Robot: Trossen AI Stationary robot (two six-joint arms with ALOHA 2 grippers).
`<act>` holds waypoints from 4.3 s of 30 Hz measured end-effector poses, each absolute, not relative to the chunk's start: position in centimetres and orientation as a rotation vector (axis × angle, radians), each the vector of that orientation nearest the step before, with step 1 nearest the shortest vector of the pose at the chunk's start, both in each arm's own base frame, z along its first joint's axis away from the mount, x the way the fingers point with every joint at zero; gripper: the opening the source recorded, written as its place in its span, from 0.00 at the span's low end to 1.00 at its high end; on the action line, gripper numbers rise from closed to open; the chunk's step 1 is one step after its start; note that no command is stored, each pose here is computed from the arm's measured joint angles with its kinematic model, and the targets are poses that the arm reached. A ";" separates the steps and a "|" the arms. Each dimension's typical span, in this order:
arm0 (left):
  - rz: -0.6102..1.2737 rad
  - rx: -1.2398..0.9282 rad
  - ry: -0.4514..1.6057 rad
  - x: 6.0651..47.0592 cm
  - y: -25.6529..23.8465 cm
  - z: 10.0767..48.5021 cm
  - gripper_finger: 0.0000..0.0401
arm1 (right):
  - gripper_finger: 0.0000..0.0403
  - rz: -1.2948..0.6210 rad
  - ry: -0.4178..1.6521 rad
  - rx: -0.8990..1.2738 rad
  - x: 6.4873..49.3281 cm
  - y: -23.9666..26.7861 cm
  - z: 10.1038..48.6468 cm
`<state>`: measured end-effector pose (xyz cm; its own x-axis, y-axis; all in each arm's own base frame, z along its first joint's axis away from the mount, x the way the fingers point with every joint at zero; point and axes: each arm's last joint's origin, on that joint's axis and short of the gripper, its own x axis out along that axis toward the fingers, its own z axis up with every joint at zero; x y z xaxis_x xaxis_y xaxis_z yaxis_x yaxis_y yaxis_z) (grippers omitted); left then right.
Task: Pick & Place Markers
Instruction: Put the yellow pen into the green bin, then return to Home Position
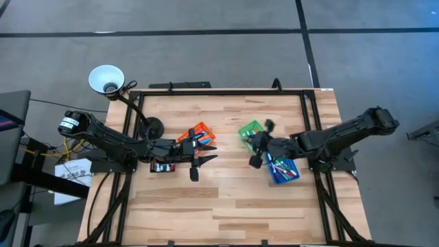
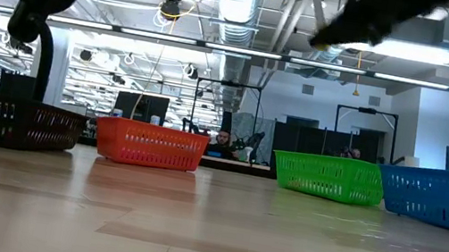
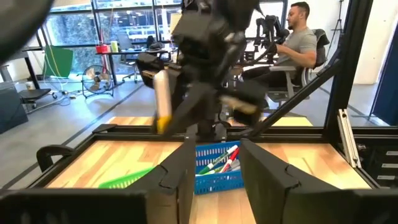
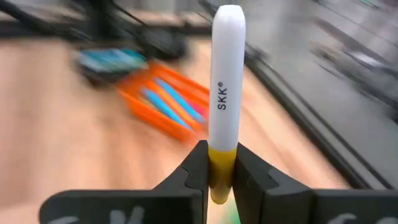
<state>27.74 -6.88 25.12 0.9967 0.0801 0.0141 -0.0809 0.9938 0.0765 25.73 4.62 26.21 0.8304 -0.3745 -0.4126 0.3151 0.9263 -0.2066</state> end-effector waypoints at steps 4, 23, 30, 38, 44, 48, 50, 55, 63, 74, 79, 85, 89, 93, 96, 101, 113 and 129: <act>0.081 0.076 -0.012 27.7 -6.9 25.1 0.29 | 0.10 -0.564 0.624 -0.128 24.1 3.4 24.8; 0.120 0.068 -0.014 28.0 -5.8 25.2 0.29 | 0.19 -0.739 1.161 0.161 25.7 -2.8 15.8; 0.121 0.068 -0.014 28.0 -5.8 25.2 0.29 | 0.32 -0.703 1.142 0.146 25.6 -2.5 16.6; 0.240 0.063 -0.019 27.3 -5.4 25.9 0.29 | 0.37 -0.610 1.024 0.229 25.1 -0.6 23.4; 0.263 0.103 0.079 24.4 -5.1 27.5 0.29 | 0.35 -0.411 0.988 0.255 22.4 1.1 29.8; 0.250 0.084 0.032 21.1 -4.6 30.1 0.29 | 0.34 -0.311 0.885 0.235 20.5 1.8 32.2; 0.238 0.063 -0.016 19.1 -4.3 31.5 0.29 | 0.34 -0.285 0.825 0.243 19.8 2.0 33.1; 0.224 -0.016 -0.175 14.5 -3.2 34.3 0.29 | 0.35 -0.254 0.733 0.269 18.6 2.2 34.4; 0.218 -0.077 -0.144 10.5 -1.9 34.2 0.29 | 0.36 -0.149 0.599 0.143 18.4 2.8 34.1; 0.236 -0.097 -0.105 10.3 -1.8 33.8 0.29 | 0.35 0.240 0.236 0.068 13.5 2.7 34.7; 0.260 -0.105 -0.108 10.3 -1.5 33.8 0.29 | 0.34 0.178 0.152 0.140 9.9 1.4 33.0; 0.291 -0.104 -0.109 10.4 -1.2 33.8 0.29 | 0.35 0.151 -0.036 0.158 4.8 0.6 31.3; 0.308 -0.097 -0.097 10.4 -1.0 33.6 0.29 | 0.35 0.154 -0.124 0.157 2.1 0.4 30.3; 0.376 -0.092 -0.070 10.4 -0.6 32.7 0.29 | 0.34 0.154 -0.051 0.163 2.4 0.4 30.4; 0.496 -0.135 -0.074 10.1 0.0 31.6 0.29 | 0.33 0.120 -0.005 0.168 3.0 0.4 30.0; 0.578 -0.184 -0.144 8.5 0.7 31.0 0.29 | 0.33 0.134 -0.095 0.203 2.5 0.3 30.8; 0.384 -0.242 -0.311 4.3 0.9 29.3 0.29 | 0.34 0.083 -0.064 0.160 2.8 0.2 29.3; 0.252 -0.194 -0.315 4.2 0.6 29.4 0.29 | 0.34 -0.003 -0.060 0.139 3.2 0.0 28.7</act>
